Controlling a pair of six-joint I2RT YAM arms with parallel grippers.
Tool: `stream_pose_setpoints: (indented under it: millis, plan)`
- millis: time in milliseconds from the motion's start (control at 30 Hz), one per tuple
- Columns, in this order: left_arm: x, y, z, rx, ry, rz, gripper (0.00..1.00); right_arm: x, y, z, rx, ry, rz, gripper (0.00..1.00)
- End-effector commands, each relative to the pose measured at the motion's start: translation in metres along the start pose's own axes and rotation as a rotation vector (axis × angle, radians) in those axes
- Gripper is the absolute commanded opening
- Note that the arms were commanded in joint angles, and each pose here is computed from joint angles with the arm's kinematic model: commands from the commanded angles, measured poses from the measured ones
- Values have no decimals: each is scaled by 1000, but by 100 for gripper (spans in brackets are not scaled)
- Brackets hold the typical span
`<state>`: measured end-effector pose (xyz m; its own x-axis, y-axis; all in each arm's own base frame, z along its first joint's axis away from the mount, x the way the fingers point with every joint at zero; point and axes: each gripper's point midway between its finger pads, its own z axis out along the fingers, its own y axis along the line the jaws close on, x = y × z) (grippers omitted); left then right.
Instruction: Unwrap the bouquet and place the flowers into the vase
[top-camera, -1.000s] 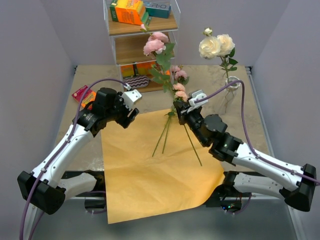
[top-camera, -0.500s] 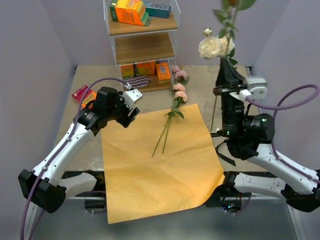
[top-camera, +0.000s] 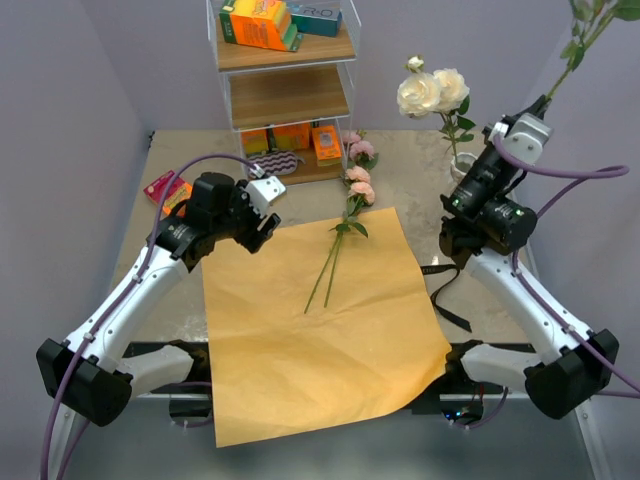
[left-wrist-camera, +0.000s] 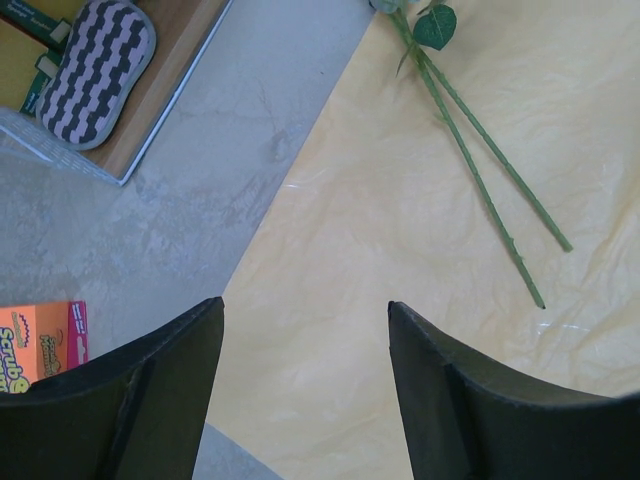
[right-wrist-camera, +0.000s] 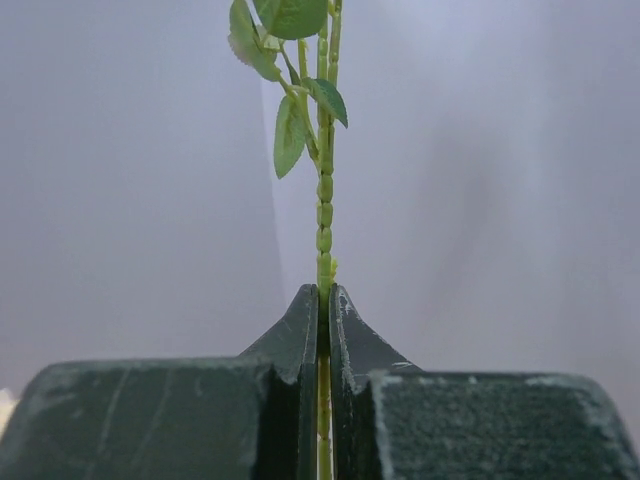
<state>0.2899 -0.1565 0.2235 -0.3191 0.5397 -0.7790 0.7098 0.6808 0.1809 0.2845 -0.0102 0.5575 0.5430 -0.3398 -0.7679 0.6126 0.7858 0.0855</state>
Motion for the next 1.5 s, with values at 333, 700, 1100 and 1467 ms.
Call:
stream_pose_setpoints:
  millis: [333, 700, 1100, 1467]
  plan:
    - [-36, 10, 15, 11, -122, 69, 72, -9, -11, 57, 242, -268, 338, 0]
    - [-41, 10, 37, 45, -124, 96, 72, -3, 9, 88, 249, -420, 223, 0]
    - [-32, 31, 45, 61, -112, 82, 72, 26, 30, 89, 248, -419, 177, 0]
    - [-32, 33, 43, 63, -114, 89, 72, 42, 29, 80, 246, -390, 115, 0]
